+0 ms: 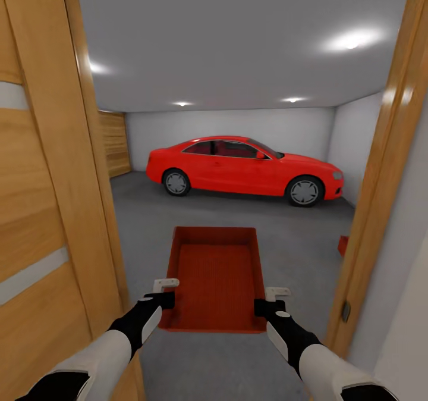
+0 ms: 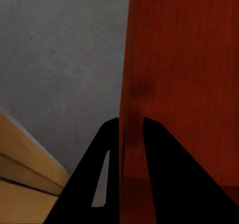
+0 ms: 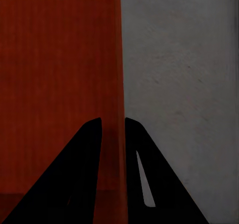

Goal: Move the two storage containers from the living room to the garage. In the garage, place one container on the floor and stack the other container on top of it (either order is fine).

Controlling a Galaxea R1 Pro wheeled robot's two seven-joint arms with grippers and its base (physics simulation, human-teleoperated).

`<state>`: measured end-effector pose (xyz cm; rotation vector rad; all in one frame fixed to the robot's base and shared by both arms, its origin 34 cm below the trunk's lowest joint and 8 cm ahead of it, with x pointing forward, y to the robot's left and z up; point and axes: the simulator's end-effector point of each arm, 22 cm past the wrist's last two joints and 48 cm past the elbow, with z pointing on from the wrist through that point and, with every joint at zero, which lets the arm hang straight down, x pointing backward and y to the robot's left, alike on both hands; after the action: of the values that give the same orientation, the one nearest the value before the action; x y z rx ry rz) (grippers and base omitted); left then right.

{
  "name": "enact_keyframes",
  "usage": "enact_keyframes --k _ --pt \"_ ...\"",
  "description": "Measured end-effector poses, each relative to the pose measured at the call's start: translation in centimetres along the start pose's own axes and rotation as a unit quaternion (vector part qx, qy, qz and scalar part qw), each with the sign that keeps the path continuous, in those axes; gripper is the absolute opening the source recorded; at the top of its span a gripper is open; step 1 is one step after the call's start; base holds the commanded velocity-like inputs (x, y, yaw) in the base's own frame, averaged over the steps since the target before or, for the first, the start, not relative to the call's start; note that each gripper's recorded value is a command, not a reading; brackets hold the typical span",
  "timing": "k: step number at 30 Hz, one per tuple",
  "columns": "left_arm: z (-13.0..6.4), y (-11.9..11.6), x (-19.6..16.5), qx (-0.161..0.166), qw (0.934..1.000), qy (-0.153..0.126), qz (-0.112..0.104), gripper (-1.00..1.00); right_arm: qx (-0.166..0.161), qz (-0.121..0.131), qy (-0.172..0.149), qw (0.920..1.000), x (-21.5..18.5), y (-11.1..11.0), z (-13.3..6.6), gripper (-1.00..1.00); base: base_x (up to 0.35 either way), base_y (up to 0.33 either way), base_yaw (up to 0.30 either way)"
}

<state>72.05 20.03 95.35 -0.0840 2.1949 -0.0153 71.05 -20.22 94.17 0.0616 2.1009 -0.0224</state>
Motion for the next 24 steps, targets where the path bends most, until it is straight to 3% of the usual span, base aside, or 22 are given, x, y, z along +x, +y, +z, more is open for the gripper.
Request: enact_keyframes --k 24 --pt "0.0 0.02 -0.03 0.0 1.0 0.0 0.0 -1.0 0.0 0.0 0.0 1.0 -0.01 0.02 0.0 -1.0 0.263 0.167 -0.197"
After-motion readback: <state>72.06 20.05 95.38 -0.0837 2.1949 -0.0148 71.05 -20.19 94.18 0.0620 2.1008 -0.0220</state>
